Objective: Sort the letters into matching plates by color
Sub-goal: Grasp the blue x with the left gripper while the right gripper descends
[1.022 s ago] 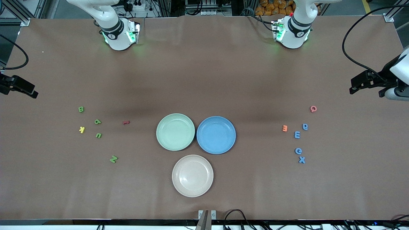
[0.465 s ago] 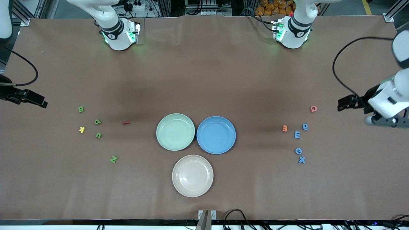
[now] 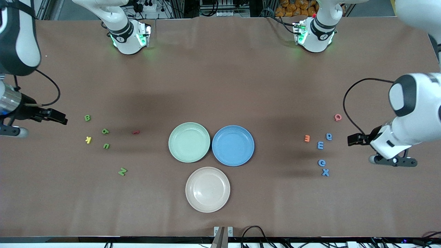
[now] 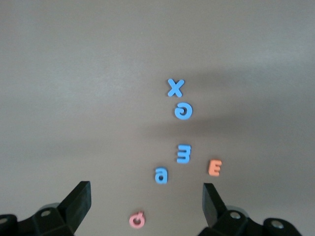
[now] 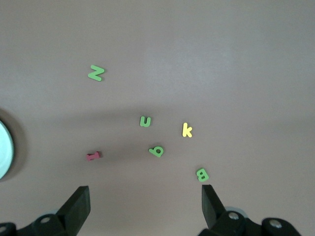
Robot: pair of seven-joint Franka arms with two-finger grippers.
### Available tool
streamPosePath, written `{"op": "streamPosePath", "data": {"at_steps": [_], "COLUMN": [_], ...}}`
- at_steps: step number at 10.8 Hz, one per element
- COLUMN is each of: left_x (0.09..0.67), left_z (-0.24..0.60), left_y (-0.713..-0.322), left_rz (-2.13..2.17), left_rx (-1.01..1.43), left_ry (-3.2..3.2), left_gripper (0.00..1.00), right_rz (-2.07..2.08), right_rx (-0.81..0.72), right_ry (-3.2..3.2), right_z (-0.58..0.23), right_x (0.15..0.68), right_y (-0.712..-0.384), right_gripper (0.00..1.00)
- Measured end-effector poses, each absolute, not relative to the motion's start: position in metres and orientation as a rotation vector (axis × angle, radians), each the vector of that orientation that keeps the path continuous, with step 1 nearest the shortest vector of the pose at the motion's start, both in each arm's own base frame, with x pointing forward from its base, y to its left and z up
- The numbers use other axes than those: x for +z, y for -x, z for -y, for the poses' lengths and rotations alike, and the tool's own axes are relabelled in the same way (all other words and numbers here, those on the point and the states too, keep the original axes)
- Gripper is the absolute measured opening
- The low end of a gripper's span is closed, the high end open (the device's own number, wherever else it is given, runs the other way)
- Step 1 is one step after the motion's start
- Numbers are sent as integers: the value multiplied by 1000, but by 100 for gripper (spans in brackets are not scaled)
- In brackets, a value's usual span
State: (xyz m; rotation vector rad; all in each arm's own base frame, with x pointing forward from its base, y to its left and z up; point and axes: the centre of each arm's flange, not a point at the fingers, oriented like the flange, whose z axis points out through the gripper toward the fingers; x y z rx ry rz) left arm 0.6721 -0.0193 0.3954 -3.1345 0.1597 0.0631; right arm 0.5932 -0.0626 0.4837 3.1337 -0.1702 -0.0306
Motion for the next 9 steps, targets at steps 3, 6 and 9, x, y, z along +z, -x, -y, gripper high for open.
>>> {"op": "streamPosePath", "data": {"at_steps": [3, 6, 9], "left_x": [337, 288, 249], "left_z": [41, 47, 48], "left_y": [-686, -699, -707], "left_rz": [-113, -97, -101], "left_rx": [135, 78, 20], "left_ry": [3129, 3126, 3125], "left_gripper": [100, 100, 100], "right_rz": [8, -242, -482], "right_rx": [-5, 6, -56], "right_ry": [-3139, -3130, -3114], "right_z": [65, 77, 95], "right_x": [427, 363, 329], "right_y": [-576, -546, -521], "right_gripper": [100, 100, 100]}}
